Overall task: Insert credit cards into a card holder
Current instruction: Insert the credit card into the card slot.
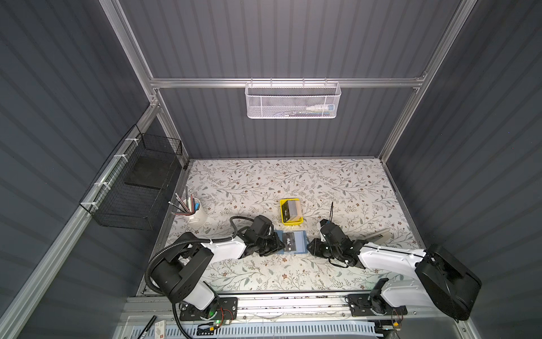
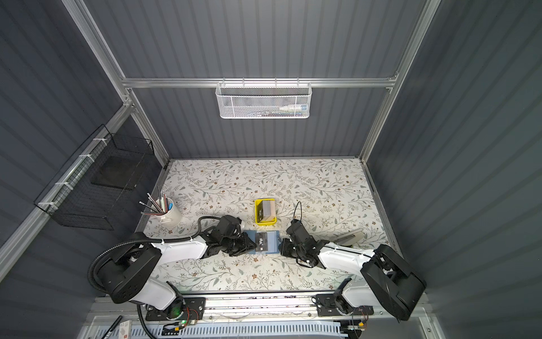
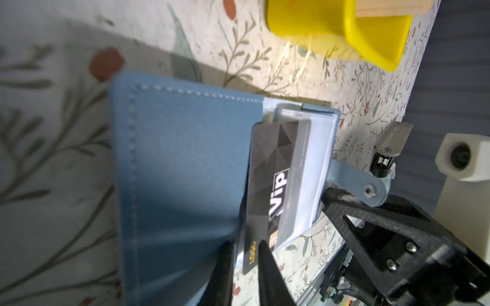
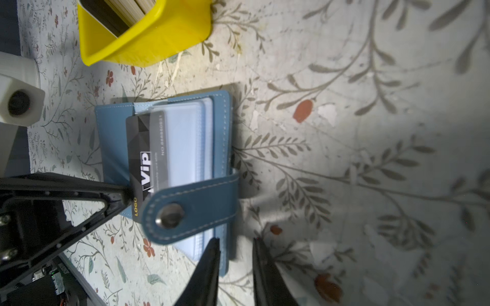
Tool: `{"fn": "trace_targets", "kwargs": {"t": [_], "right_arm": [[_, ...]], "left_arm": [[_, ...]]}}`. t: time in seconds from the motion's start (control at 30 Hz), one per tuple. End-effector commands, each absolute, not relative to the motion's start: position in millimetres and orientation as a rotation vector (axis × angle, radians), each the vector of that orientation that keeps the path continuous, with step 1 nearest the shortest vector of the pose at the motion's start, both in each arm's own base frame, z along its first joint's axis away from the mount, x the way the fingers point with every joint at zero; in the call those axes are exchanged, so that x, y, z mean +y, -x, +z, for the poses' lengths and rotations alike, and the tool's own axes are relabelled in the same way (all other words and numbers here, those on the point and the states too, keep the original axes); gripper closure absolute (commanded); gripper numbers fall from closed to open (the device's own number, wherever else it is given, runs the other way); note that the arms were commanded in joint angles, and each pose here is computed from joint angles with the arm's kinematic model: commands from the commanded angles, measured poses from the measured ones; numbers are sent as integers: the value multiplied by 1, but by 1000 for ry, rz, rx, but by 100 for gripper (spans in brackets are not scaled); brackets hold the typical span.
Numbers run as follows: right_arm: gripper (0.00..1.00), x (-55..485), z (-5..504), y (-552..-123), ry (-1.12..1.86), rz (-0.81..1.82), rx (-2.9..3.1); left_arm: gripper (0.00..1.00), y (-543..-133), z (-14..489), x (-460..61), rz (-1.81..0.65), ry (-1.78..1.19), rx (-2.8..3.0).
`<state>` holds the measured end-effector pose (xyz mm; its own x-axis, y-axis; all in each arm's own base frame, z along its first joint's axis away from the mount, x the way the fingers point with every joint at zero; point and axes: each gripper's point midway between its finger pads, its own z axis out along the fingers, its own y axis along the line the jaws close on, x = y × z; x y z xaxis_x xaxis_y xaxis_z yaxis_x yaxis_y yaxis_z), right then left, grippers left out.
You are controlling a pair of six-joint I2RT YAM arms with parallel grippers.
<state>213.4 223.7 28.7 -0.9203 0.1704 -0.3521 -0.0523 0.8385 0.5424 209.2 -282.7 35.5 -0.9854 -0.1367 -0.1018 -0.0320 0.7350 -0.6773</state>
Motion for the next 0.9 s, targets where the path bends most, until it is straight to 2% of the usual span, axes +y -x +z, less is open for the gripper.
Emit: {"fn": "trace_targets", "kwargs": {"t": [0.0,0.4,0.87], "right_arm": [[74,214,28,-211,-83,737,2627],[73,214,52,-216,-49,744,2569],[74,228,51,-221,-31,785,2581]], "left_arm": [[77,-207,41,-272,-988,96,2805],[71,-220,81,-288,-1024,-55,2707],[69,-238,59,-292,-746,-112,2769]]}}
